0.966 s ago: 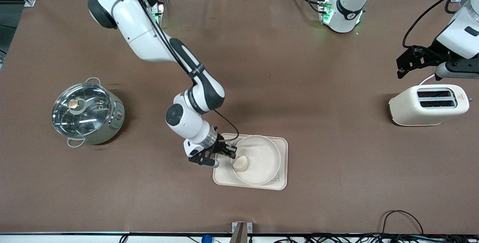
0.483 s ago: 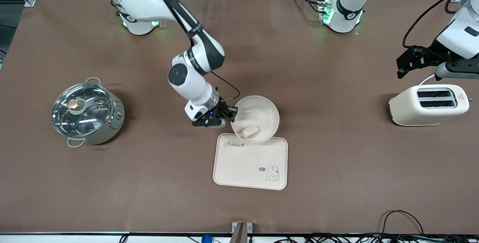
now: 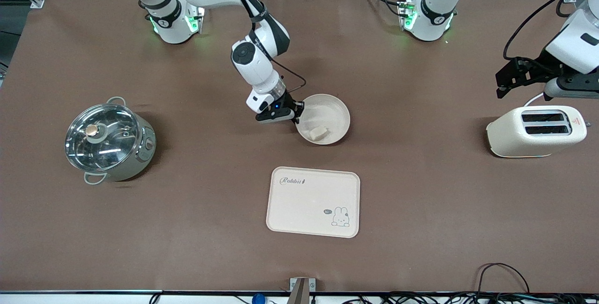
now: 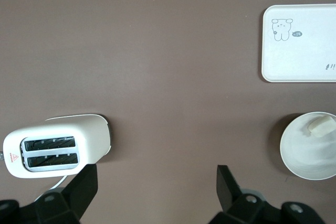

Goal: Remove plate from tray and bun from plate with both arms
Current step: 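Lift the plate with the bun off the tray with the right gripper, then set the plate on the table while the left gripper reaches the plate, then raise the right gripper away while the left gripper grasps the bun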

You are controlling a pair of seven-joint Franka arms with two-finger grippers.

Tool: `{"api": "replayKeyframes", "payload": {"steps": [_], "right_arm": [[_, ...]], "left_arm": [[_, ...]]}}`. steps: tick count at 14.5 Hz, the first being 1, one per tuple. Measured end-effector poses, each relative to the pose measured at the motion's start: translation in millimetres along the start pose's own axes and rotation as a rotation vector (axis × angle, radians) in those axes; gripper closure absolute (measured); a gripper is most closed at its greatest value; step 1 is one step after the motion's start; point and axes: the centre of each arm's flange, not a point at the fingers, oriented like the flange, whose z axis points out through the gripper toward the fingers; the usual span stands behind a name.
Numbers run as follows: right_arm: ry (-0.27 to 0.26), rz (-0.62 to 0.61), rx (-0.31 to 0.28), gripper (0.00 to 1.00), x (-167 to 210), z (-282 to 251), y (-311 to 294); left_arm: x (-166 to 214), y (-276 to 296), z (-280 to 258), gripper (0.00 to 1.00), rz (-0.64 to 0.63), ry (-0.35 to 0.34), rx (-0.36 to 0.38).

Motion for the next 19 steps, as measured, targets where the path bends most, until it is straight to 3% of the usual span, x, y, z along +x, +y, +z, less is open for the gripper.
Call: {"api": "replayKeyframes", "payload": {"steps": [3,5,6,9,12,14,15,18,19], "right_arm": [[0.007,0.012,-0.007,0.93,7,0,7],[0.010,0.018,-0.009,0.77,9,-1,9],[0.011,0.024,-0.008,0.62,9,-1,9],[0.017,0.060,0.005,0.31,21,-16,3],[-0.102,0.130,-0.012,0.03,69,-80,10],[-0.167,0.170,-0.026,0.00,117,-158,33],[-0.169,0.161,-0.060,0.00,139,-202,51],[-0.189,0.125,-0.234,0.00,187,-333,109],[-0.198,0.127,-0.269,0.00,201,-375,126]], "left_arm": [[-6,2,5,0.00,0.000,-0.057,-0.019],[-9,7,10,0.00,-0.020,-0.084,-0.037],[-10,12,12,0.00,-0.035,-0.092,-0.040],[-14,63,27,0.00,-0.097,-0.123,-0.038],[-10,150,77,0.00,-0.141,-0.119,-0.078],[-6,216,128,0.00,-0.180,-0.116,-0.118],[-4,246,154,0.00,-0.196,-0.115,-0.142],[-1,318,233,0.02,-0.196,-0.089,-0.188],[-2,334,258,0.01,-0.210,-0.081,-0.187]]}}
